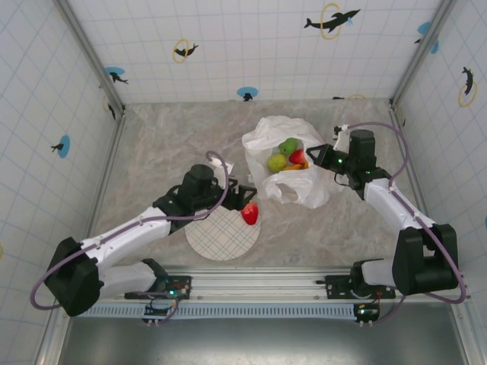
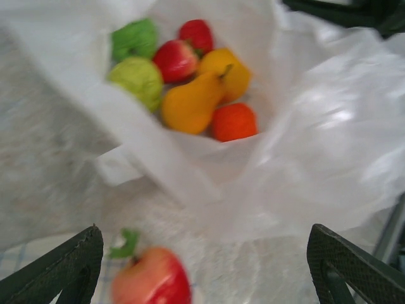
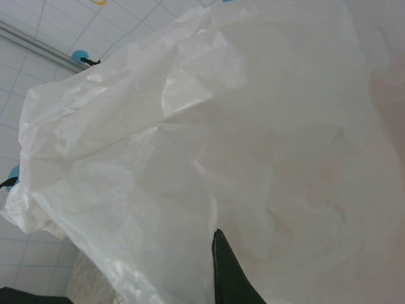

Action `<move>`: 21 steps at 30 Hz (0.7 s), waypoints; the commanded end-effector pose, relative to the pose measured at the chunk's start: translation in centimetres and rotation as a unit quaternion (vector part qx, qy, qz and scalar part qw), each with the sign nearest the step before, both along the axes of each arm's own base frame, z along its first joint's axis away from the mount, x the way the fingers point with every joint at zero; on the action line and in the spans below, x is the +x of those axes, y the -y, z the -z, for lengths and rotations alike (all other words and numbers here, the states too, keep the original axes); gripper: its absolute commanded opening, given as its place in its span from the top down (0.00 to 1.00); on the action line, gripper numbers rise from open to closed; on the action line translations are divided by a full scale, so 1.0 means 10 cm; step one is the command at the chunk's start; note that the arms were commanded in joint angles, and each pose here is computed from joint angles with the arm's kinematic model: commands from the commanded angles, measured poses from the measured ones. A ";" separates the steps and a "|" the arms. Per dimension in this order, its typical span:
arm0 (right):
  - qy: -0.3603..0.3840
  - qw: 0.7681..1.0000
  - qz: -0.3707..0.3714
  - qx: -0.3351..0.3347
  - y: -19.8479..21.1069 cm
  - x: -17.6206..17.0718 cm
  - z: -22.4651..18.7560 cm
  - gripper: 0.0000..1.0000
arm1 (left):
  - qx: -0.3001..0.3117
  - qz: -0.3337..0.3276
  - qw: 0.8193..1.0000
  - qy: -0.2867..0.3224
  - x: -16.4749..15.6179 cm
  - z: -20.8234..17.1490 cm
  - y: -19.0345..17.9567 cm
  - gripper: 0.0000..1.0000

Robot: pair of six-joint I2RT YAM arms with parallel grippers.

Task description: Place the fruits into the plastic bag

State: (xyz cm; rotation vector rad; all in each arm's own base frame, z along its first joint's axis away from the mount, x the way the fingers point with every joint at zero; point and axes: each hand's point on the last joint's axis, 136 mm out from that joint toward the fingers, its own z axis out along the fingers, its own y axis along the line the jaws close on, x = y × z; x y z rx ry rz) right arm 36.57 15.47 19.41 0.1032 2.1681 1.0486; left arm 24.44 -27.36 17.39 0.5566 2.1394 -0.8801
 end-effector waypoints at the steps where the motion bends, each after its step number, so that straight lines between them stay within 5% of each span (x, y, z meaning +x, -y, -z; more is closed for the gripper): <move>1: 0.007 1.000 -0.003 0.002 -0.01 0.03 0.00 1.00 | 0.031 -0.082 0.995 -0.049 0.06 0.31 -0.36 0.15; 9: 0.008 1.000 -0.001 -0.003 0.00 0.00 0.01 1.00 | -0.001 -0.097 0.985 -0.143 -0.07 0.64 -0.30 0.17; 21: 0.005 1.000 -0.005 -0.004 -0.03 0.01 0.02 1.00 | 0.044 -0.104 0.982 -0.151 -0.09 0.90 -0.01 0.13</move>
